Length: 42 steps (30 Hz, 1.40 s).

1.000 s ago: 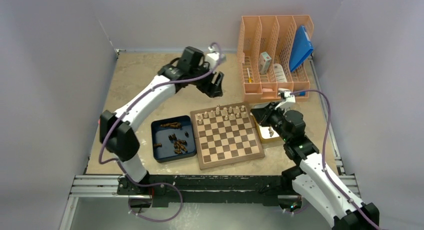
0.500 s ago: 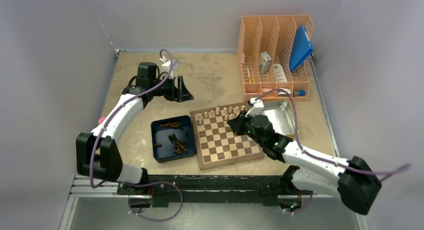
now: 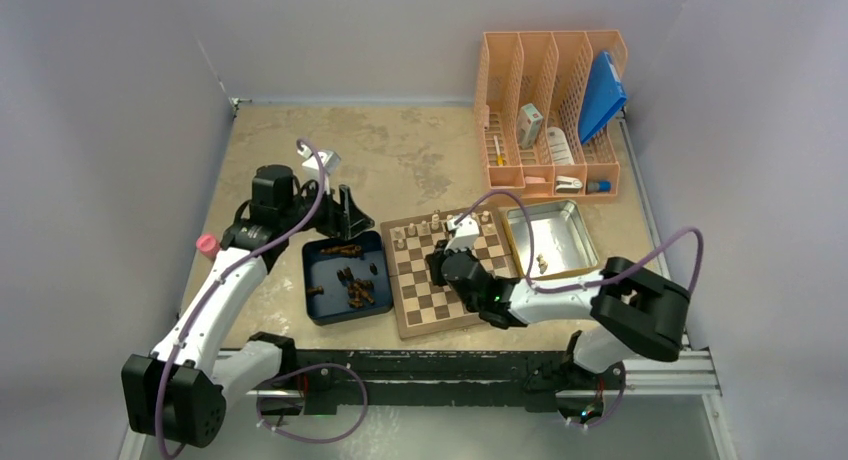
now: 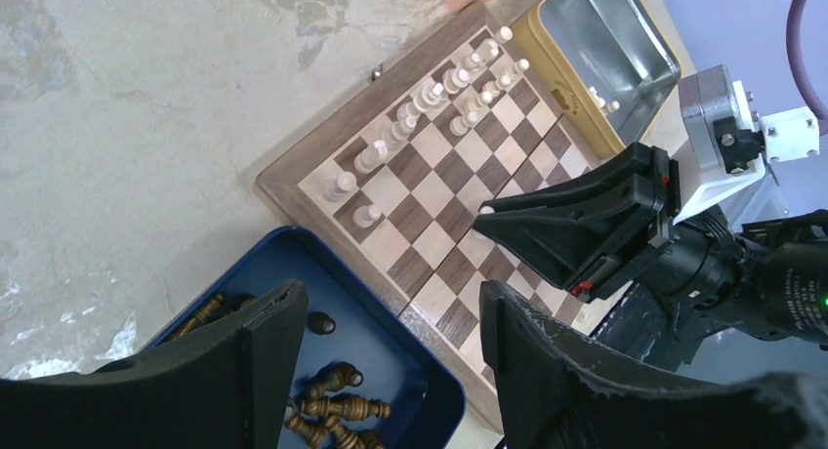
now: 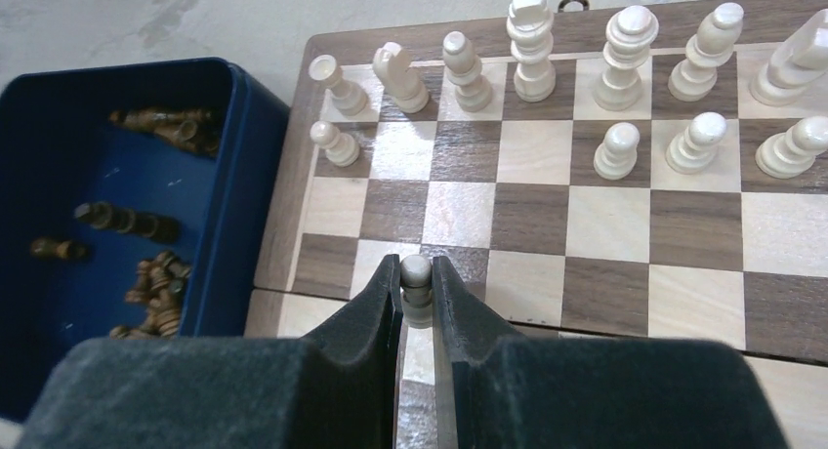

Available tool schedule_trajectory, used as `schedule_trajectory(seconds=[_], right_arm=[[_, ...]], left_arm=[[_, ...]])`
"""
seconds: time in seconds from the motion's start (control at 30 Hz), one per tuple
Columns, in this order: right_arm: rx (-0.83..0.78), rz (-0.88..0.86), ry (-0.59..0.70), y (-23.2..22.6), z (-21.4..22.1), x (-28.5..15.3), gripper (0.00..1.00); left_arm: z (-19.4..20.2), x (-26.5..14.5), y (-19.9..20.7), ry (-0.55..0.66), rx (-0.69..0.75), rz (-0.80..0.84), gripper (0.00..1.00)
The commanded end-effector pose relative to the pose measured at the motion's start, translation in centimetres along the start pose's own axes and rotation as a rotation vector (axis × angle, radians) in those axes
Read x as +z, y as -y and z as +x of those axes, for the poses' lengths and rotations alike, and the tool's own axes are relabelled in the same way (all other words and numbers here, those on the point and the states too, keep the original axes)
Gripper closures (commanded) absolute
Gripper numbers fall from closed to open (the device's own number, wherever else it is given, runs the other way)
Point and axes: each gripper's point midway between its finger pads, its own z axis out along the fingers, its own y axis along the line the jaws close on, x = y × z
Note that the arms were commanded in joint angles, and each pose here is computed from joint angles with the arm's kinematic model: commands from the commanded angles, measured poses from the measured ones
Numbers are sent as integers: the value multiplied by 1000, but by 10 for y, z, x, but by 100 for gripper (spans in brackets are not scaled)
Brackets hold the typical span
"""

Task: Set up the chess pieces on the board
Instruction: Place the chess piece on the chessboard, then pick up the chess piece from the chessboard.

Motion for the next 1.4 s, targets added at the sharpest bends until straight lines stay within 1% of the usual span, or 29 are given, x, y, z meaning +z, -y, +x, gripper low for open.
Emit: schedule_trajectory(seconds=[0.0, 0.2, 0.33, 0.37, 0.43, 0.53, 0.6, 0.73, 0.93, 1.07, 1.33, 1.37], right_arm=[[37, 50, 173, -9, -32, 11, 99], [4, 105, 206, -2, -14, 12, 96], [-14, 124, 199, 2, 1, 11, 91], [-15, 127, 194, 2, 4, 12, 89], [-13, 110, 174, -3, 7, 12, 81], [10, 78, 115, -17, 3, 9, 70], [34, 30, 55, -31, 2, 1, 66], [57, -40, -32, -43, 1, -16, 65], [20, -65, -137, -53, 5, -25, 69], [-6, -53, -166, -57, 2, -25, 71], [-47, -8, -198, -47, -4, -20, 69], [-53, 12, -202, -42, -3, -18, 70]], left_arm=[[-7, -6, -1, 57, 57, -23, 35], [-1, -4, -1, 44, 55, -7, 35], [-1, -4, 0, 46, 57, -4, 35], [-1, -3, -1, 46, 55, -5, 35], [1, -2, -1, 40, 54, -3, 35], [2, -3, -3, 34, 59, -12, 35], [2, -4, -3, 35, 60, -13, 35], [1, -5, 0, 43, 65, -7, 35], [1, -8, 5, 58, 56, 11, 35], [-2, -13, 7, 66, 62, 5, 35], [2, -17, 1, 70, 57, -45, 35], [1, -17, 1, 73, 58, -47, 32]])
